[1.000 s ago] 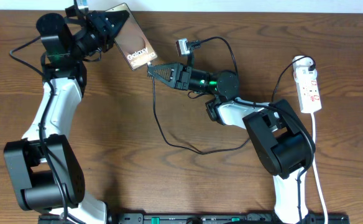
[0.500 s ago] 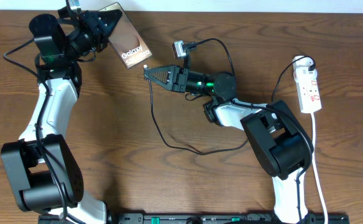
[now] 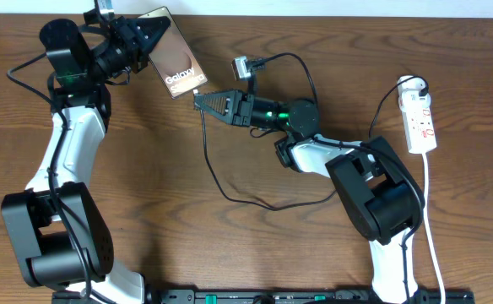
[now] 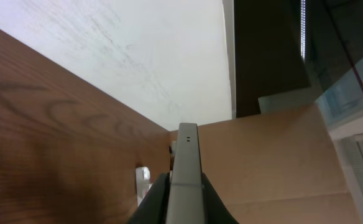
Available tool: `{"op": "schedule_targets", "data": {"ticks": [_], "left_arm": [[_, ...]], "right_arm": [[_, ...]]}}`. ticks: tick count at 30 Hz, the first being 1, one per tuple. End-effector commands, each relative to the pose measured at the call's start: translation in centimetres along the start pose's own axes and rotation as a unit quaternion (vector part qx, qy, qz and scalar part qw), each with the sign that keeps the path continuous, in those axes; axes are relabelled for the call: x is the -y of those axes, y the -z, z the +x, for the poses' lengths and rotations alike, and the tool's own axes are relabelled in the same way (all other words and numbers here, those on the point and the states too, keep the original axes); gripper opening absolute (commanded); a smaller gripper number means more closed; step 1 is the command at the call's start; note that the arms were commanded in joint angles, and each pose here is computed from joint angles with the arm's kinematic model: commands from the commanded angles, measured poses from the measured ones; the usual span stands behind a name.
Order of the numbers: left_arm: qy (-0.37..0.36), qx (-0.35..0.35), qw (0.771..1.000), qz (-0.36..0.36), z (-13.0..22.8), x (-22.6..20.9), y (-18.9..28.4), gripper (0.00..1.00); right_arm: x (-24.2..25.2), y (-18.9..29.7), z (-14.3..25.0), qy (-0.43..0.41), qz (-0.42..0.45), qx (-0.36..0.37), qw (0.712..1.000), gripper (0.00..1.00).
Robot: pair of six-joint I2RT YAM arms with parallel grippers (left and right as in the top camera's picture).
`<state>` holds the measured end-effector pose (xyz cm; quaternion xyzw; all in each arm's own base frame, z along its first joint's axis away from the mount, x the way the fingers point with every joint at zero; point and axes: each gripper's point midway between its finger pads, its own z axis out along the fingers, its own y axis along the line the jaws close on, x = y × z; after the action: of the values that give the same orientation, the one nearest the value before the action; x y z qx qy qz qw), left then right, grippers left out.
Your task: Plug charger to phone and switch on socket
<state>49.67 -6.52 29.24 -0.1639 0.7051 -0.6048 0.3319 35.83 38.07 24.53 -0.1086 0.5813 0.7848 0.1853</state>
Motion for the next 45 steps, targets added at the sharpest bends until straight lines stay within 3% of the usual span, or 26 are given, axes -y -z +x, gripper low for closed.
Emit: {"op": "schedule_targets", "data": {"ticks": [1,9,14,21,45], "left_arm": [[-0.015,-0.014,1.0,0.016,0.5,1.6,0.1,0.08],[-0.018,-0.018,1.0,0.017,0.8,1.7,-0.2,0.07],[-0.059,-0.014,0.998,0.017,0.6,1.6,0.0,0.07],[-0.056,0.008,0.998,0.009,-1.0,1.1,1.3,0.07],[-0.059,-0.023,0.998,0.02,0.7,1.6,0.3,0.07]], "right_arm": [[-0.3,-0.6,0.1,0.011,-0.004,-0.003,1.0,0.01],[0.1,-0.8,0.3,0.008,0.002,-0.004,1.0,0.01],[0.1,-0.9,0.6,0.007,0.002,-0.01,1.0,0.01],[0.0,-1.0,1.1,0.008,0.0,-0.022,1.0,0.01],[0.1,-1.1,1.2,0.007,0.001,-0.022,1.0,0.01]]}}
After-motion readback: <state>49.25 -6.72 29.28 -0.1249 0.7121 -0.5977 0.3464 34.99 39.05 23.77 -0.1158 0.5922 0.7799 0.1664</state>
